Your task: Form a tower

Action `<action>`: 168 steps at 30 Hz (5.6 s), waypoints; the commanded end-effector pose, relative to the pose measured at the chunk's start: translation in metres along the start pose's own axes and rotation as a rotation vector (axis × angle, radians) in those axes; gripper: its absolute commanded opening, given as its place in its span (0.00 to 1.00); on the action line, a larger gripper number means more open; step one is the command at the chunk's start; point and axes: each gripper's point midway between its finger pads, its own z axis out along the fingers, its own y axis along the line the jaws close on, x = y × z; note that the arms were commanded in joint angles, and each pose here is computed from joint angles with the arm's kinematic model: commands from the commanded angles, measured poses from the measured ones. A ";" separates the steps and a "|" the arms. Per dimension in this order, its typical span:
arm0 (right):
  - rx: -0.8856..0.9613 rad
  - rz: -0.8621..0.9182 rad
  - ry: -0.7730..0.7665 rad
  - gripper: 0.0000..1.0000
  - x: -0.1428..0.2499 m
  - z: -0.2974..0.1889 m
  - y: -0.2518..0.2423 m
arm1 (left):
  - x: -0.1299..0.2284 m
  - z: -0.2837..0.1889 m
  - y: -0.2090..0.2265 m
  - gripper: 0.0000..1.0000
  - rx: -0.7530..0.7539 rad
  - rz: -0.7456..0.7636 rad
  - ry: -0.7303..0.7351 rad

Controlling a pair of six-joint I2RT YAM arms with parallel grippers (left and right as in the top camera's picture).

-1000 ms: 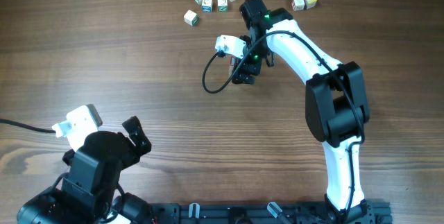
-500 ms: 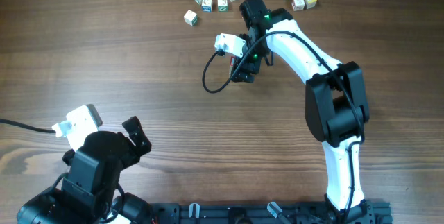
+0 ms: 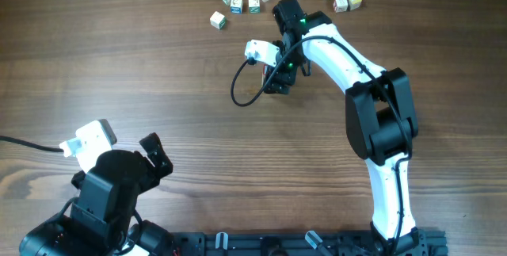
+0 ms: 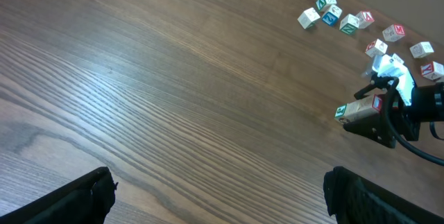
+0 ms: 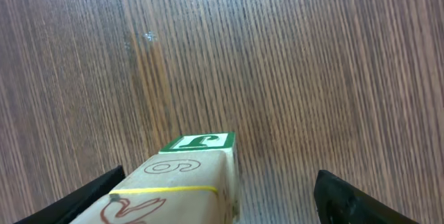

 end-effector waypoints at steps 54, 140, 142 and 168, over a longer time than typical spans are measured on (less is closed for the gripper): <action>0.309 1.384 -0.345 1.00 -0.045 -0.131 -0.051 | 0.001 0.001 0.000 1.00 0.002 0.018 0.002; 0.536 1.370 -0.116 0.37 -0.002 0.006 0.025 | 0.001 0.001 0.000 1.00 0.002 0.018 0.002; 0.536 1.370 -0.116 0.36 -0.002 0.006 0.025 | 0.001 0.001 0.000 1.00 0.002 0.018 0.002; 0.532 1.343 -0.128 0.69 -0.009 0.002 0.023 | 0.001 0.001 0.000 1.00 0.002 0.018 0.002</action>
